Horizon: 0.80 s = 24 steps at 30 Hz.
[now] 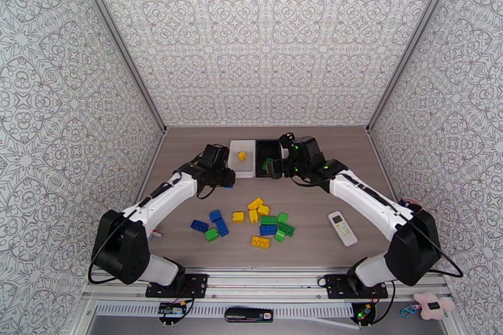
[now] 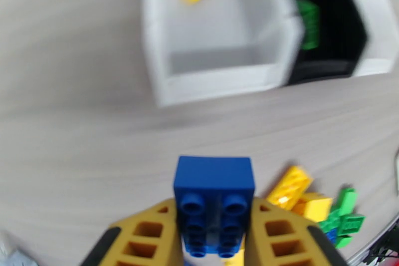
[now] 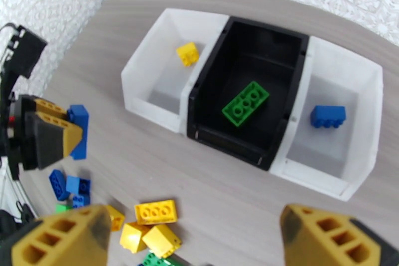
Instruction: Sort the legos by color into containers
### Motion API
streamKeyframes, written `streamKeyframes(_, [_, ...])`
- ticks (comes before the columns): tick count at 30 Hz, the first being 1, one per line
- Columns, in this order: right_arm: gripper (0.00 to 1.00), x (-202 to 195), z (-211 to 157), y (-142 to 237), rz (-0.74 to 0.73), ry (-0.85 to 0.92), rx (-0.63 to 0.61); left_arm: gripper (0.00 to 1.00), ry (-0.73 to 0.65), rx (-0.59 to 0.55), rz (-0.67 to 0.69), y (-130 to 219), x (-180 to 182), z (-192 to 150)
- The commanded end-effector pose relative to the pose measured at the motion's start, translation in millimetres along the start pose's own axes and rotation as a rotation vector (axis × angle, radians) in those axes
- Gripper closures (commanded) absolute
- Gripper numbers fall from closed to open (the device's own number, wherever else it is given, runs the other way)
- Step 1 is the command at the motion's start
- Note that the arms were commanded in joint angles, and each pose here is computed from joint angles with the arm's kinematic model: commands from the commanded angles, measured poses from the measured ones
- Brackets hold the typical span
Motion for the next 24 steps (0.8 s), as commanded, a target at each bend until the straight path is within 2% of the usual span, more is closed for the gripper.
streamKeyframes(1, [0.05,-7.3,1.5,12.5,-0.017,-0.043,-0.042,0.71,-0.085,-0.094,-0.135,-3.6,-39.0,24.7])
streamKeyframes(11, [0.02,-28.5,-13.3,38.6,-0.083,-0.112,-0.075,0.7,-0.199,-0.113,-0.289,-46.2,-120.2,54.7])
streamKeyframes(24, [0.03,-41.3,-25.9,52.4,-0.089,-0.149,-0.064,0.69,-0.151,-0.167,-0.386,-110.6,-176.6,96.3])
Point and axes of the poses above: each hand's point on the last joint's axis, 136 mm out from that joint toward the fingers, its own y axis back along the fingers, its own x axis along the line the jaws close on, z = x × y, the point moved 7 cm from there along y, back along the fingers, and after that the axes turned 8 degrees about y, right-handed, at the moved point
